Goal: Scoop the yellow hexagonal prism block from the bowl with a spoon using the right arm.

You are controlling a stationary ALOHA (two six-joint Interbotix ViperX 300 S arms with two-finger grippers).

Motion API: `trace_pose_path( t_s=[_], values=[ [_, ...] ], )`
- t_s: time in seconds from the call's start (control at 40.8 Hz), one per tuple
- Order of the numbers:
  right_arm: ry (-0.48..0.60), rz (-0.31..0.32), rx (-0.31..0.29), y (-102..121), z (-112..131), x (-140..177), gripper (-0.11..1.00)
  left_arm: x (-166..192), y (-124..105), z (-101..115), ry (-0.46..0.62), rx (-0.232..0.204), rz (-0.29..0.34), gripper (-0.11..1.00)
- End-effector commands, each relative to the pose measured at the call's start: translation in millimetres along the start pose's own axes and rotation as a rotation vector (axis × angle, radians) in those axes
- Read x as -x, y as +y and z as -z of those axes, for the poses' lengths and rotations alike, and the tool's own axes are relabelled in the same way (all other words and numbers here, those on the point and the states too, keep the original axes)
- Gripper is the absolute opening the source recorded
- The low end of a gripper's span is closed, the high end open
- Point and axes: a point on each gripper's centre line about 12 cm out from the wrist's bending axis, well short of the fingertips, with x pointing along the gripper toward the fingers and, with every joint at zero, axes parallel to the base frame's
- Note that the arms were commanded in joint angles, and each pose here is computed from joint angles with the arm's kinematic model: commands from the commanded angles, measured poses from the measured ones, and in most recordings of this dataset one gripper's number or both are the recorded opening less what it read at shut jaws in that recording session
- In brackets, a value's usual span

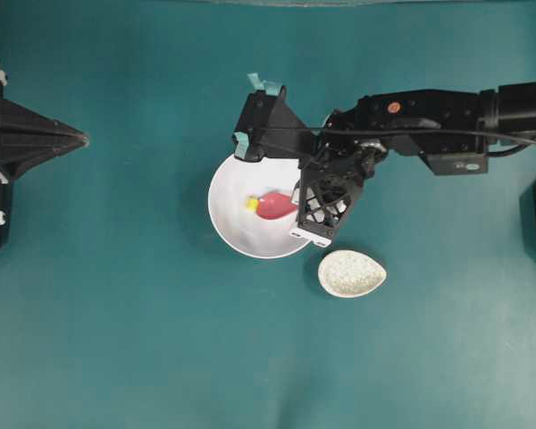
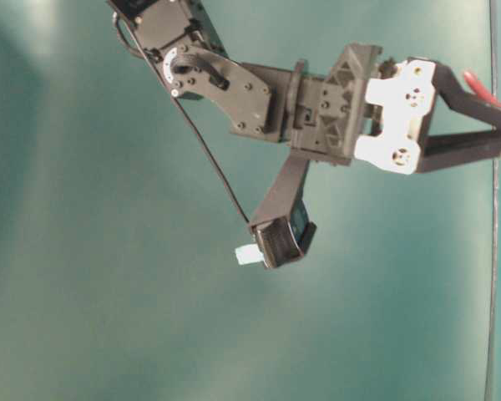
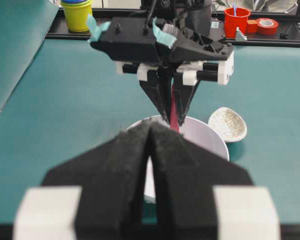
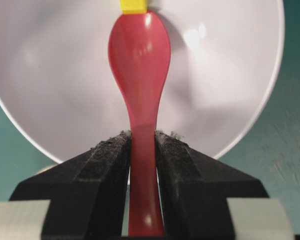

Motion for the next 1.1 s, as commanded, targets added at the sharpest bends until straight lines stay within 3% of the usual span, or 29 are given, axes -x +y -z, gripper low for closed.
trace_pose_path(
  t_s=[0.0, 0.441, 1.078],
  values=[
    [-0.07, -0.005, 0.018, 3.8, -11.9, 11.2, 0.22, -2.1, 0.8, -6.3, -0.012, 0.0, -0.003, -0.01],
    [-0.226, -0.002, 0.046, 4.2, -30.3, 14.9, 0.22, -2.0, 1.1, -5.3, -0.008, 0.0, -0.005, -0.01],
    [-0.265, -0.01, 0.049, 5.4, -33.7, 19.4, 0.22, -2.0, 1.0, -4.6, -0.001, 0.0, -0.005, -0.01]
  ],
)
